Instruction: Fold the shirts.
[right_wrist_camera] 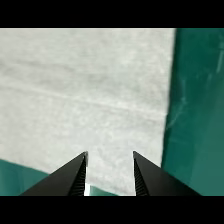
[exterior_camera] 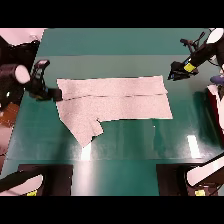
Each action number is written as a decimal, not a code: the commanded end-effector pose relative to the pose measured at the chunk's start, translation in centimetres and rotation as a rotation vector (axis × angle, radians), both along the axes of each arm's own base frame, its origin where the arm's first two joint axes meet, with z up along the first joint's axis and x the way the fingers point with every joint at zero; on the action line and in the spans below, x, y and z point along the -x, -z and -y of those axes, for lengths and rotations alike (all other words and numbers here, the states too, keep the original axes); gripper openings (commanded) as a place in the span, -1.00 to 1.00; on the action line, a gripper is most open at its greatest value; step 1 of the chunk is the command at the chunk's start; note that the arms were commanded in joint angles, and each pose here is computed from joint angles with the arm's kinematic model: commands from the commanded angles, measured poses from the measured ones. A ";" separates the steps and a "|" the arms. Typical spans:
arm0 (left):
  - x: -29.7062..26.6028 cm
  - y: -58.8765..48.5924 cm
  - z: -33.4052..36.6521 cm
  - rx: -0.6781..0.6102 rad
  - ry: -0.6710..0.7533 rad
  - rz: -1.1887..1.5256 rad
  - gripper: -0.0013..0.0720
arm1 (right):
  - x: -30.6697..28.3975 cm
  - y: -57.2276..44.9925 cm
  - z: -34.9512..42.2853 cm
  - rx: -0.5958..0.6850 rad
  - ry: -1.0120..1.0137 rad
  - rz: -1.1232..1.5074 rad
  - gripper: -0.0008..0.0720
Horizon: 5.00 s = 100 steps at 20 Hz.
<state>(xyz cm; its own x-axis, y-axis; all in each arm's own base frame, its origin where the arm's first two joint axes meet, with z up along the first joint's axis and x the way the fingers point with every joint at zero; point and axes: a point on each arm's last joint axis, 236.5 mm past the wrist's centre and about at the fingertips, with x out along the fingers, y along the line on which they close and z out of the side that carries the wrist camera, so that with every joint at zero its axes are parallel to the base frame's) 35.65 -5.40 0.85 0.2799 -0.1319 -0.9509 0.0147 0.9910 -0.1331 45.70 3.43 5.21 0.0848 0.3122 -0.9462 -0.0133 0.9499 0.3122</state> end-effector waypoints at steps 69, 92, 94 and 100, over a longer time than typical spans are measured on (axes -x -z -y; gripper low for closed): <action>11.2 -4.3 9.8 0.475 0.089 -0.029 -0.92 | 18.3 6.0 4.1 -0.159 0.210 -0.051 -0.95; -3.6 -6.8 3.3 0.266 -0.095 0.551 -0.91 | 1.0 4.1 0.5 -0.082 0.129 0.279 -0.95; -4.9 -5.4 2.9 0.256 -0.118 0.546 -0.91 | -0.7 5.0 -0.2 -0.082 0.114 0.282 -0.95; -7.4 -4.5 1.8 0.235 -0.171 0.607 -0.91 | -4.2 7.2 -1.4 -0.085 0.089 0.282 -0.94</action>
<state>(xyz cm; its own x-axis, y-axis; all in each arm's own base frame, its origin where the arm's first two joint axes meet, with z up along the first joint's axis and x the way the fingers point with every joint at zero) 41.79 -7.92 5.49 0.7613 -0.2528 -0.5972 0.0189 0.9291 -0.3692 48.25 4.38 -0.91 0.3685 0.3676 -0.8538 -0.0201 0.9214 0.3880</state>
